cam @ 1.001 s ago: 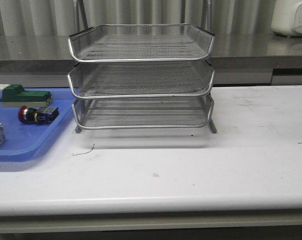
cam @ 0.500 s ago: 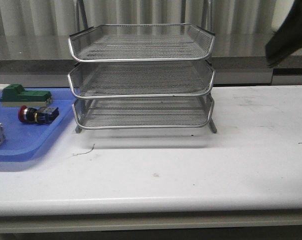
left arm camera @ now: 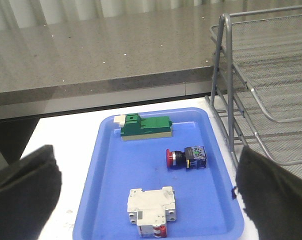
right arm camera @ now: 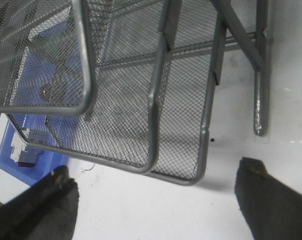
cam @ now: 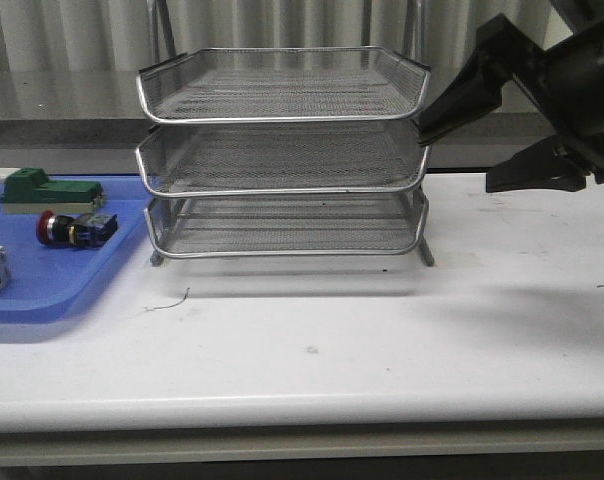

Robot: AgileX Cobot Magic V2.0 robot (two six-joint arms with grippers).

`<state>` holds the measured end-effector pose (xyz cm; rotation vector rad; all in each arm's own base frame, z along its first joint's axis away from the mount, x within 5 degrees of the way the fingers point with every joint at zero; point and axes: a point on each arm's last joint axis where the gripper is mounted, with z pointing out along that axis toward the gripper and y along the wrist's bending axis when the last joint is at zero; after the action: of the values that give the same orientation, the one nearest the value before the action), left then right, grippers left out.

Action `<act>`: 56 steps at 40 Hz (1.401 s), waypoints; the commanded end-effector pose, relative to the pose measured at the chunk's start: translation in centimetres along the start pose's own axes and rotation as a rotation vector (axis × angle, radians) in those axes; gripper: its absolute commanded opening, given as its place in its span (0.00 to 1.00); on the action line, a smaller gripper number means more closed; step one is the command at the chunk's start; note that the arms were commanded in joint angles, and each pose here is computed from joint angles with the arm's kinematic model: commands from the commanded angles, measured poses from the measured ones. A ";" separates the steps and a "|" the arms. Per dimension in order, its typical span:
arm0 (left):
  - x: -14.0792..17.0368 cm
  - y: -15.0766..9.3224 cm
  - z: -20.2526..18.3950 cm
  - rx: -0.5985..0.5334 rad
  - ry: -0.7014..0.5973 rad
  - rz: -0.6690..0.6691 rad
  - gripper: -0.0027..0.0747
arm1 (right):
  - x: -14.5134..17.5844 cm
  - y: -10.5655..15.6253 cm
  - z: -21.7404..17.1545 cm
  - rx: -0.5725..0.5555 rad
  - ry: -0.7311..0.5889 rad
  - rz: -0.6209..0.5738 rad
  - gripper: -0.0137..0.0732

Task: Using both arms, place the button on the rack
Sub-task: 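Move the right gripper to the front edge of the middle rack tier, then pull the middle wire tier toward the robot with the right gripper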

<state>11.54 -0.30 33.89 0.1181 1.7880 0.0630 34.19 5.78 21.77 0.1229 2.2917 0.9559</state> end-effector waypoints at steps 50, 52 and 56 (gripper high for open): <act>-2.0 0.1 -0.4 -0.004 -0.114 -0.007 0.90 | -2.8 1.7 3.6 -0.195 0.018 0.011 0.27; -2.0 0.1 -0.4 -0.004 -0.114 -0.007 0.91 | -2.8 1.6 3.4 -0.201 0.031 0.001 0.27; -2.0 0.1 -0.4 -0.004 -0.114 -0.007 0.91 | -2.6 1.4 3.2 -0.207 0.066 -0.023 0.27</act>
<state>11.54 -0.30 33.95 0.1180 1.7864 0.0630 38.24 7.74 19.46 0.0721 2.3124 1.1076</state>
